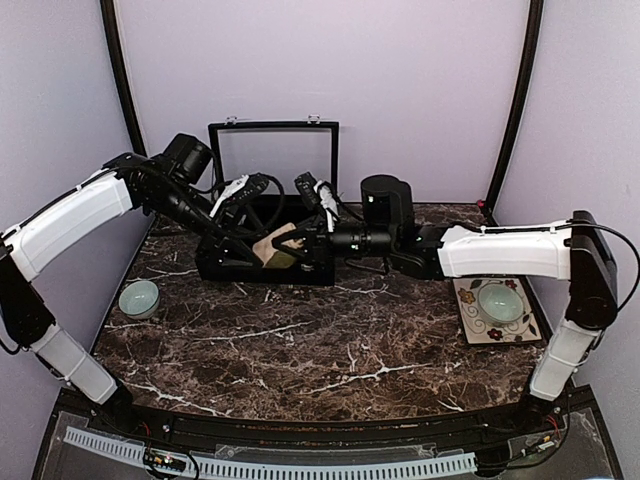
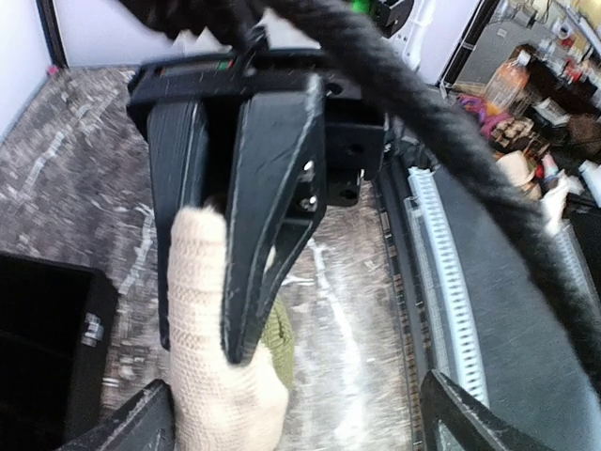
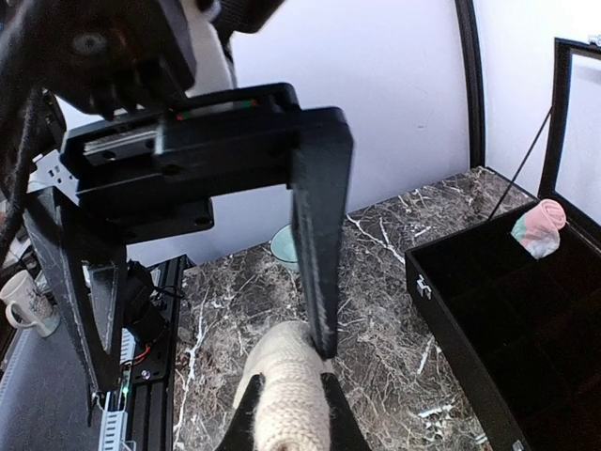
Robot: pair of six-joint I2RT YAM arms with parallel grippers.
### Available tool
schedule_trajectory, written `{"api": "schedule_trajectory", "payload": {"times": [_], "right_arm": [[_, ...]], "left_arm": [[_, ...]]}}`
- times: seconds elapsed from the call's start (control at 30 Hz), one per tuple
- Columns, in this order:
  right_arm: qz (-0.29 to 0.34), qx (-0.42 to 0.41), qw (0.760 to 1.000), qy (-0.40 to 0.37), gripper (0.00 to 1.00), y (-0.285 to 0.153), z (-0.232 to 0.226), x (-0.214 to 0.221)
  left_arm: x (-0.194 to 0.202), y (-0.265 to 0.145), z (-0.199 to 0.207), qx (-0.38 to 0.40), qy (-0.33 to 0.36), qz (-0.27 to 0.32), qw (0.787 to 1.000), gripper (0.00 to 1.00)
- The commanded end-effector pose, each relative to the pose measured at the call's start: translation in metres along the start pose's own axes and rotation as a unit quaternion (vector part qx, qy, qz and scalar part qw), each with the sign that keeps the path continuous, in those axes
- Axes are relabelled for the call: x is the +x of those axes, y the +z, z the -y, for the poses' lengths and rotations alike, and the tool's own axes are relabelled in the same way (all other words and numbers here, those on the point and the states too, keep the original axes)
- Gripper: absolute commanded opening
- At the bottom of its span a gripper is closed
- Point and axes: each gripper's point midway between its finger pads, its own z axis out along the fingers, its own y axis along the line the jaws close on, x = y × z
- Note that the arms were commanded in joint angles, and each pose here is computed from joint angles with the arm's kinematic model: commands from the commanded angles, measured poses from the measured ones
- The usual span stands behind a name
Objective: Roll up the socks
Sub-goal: Pass from the left arm to the right, then pass from the right arm to the left
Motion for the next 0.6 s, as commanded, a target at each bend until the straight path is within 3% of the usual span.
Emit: {"api": "schedule_trajectory", "payload": {"times": [0.0,0.13,0.43,0.5,0.57], "right_arm": [[0.041,0.032,0.999,0.012,0.0,0.009,0.007,-0.018],[0.063,0.012,0.997,0.039,0.0,0.016,0.002,-0.02],[0.088,-0.013,0.993,0.072,0.0,0.022,-0.008,-0.02],[0.082,-0.023,0.993,0.077,0.0,0.028,-0.011,-0.017],[0.075,-0.027,0.994,0.079,0.0,0.031,-0.014,-0.013]], "left_arm": [[-0.003,-0.005,-0.012,-0.048,0.032,-0.001,0.998,0.85],[-0.001,-0.001,-0.018,-0.072,0.043,-0.003,0.996,0.79],[0.028,0.014,-0.033,-0.14,0.074,-0.065,0.985,0.7],[0.024,0.018,-0.031,-0.148,0.084,-0.063,0.983,0.59],[0.018,0.014,-0.036,-0.169,0.089,-0.057,0.98,0.33]]}}
